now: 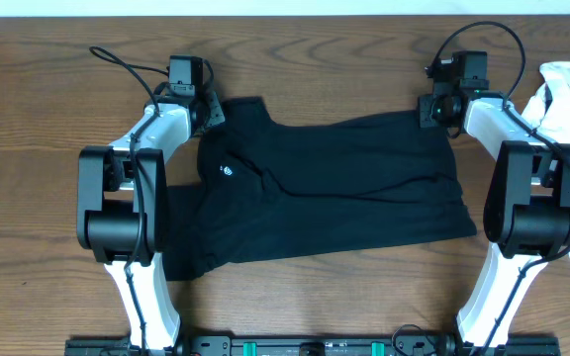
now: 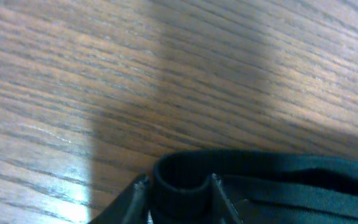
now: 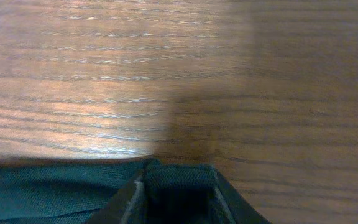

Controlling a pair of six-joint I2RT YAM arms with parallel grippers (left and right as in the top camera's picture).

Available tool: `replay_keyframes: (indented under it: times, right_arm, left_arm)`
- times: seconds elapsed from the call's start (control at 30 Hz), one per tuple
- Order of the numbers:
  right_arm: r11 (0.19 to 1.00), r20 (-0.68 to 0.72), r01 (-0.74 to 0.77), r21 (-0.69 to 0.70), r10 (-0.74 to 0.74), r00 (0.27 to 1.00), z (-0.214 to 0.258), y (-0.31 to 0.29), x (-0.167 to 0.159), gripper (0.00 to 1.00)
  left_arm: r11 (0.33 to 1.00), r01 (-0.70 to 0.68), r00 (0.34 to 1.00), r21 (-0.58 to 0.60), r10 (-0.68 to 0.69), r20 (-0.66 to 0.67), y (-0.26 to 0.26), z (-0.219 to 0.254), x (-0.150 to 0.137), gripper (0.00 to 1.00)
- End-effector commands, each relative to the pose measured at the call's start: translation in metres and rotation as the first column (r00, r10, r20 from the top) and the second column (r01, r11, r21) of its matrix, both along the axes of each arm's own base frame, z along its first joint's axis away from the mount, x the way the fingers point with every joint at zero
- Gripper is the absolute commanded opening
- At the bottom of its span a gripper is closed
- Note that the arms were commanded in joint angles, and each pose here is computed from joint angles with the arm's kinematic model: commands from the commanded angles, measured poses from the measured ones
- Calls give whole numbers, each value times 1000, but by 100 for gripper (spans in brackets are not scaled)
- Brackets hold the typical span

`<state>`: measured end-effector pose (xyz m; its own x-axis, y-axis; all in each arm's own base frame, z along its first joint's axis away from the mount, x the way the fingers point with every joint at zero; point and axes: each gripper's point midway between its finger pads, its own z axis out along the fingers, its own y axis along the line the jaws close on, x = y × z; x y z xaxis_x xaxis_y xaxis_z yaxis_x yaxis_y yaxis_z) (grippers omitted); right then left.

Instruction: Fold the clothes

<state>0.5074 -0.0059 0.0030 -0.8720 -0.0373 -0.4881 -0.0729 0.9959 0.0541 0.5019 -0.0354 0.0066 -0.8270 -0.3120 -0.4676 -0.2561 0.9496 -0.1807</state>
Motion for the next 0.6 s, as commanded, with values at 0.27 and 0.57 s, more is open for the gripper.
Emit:
replay_keyframes:
  times: [0.27,0.57]
  right_arm:
    - [1000,-9,2,27,-2,1000,-4,-5,1,1]
    - [999,6,23,27,-23,1000,14,-16,-1,1]
  left_arm:
    - [998,44,999,37,-44,13,4,4,3,6]
    - [997,59,994,44,-63,87,3,58,3,6]
